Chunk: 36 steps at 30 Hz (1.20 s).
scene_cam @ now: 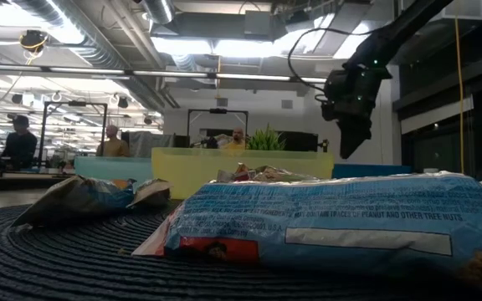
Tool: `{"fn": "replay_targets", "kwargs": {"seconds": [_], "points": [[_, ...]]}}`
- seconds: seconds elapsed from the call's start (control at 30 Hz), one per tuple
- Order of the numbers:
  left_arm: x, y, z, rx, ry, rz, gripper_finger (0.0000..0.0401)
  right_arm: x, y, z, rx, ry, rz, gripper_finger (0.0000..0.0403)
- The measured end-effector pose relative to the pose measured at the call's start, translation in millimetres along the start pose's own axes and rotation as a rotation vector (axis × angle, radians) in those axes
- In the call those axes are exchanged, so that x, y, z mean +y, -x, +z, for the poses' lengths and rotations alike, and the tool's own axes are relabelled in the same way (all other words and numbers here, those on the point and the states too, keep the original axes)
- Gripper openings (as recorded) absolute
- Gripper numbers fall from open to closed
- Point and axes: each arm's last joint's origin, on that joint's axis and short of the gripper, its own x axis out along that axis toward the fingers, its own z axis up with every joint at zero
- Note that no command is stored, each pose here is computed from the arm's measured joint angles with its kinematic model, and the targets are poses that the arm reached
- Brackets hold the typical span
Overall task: Pick and place Granola Bars by type
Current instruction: Put the yellow granola bar into the blue bin
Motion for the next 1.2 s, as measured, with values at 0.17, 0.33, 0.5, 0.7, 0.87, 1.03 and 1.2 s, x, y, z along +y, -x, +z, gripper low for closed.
{"fn": "replay_targets", "kwargs": {"seconds": [0.17, 0.33, 0.5, 0.7, 0.87, 1.03, 1.2], "points": [[0.0, 0.0, 0.0, 0.0, 0.002, -0.001, 0.0143, 0.2, 20.0, 14.8, -0.044, -0.012, -0.015, 0.0151], [-0.7, 0.1, -0.4, 0.01, 0.028, -0.017, 0.0143, 4.5, 42.5, 28.0, -0.099, 0.039, -0.031, 0.0159], [-1.4, 0.2, -3.5, 0.049, 0.108, -0.047, 0.0143, 19.9, 69.4, 33.4, -0.192, 0.116, -0.05, 0.015], [-13.3, -1.6, -38.4, 0.147, 0.248, -0.074, 0.0143, 53.5, 103.4, 30.7, -0.342, 0.192, 0.011, 0.0136], [-21.4, -2.0, -86.6, 0.26, 0.453, -0.043, 0.0143, 88.7, 126.9, 30.1, -0.482, 0.322, 0.074, 0.0133], [-29.6, -2.4, -126.8, 0.336, 0.612, -0.016, 0.0143, 117.8, 140.7, 32.8, -0.601, 0.438, 0.095, 0.0132], [-41.6, -12.6, -151.8, 0.379, 0.674, -0.002, 0.0144, 138.2, 138.8, 37.6, -0.642, 0.518, 0.127, 0.0132]]}}
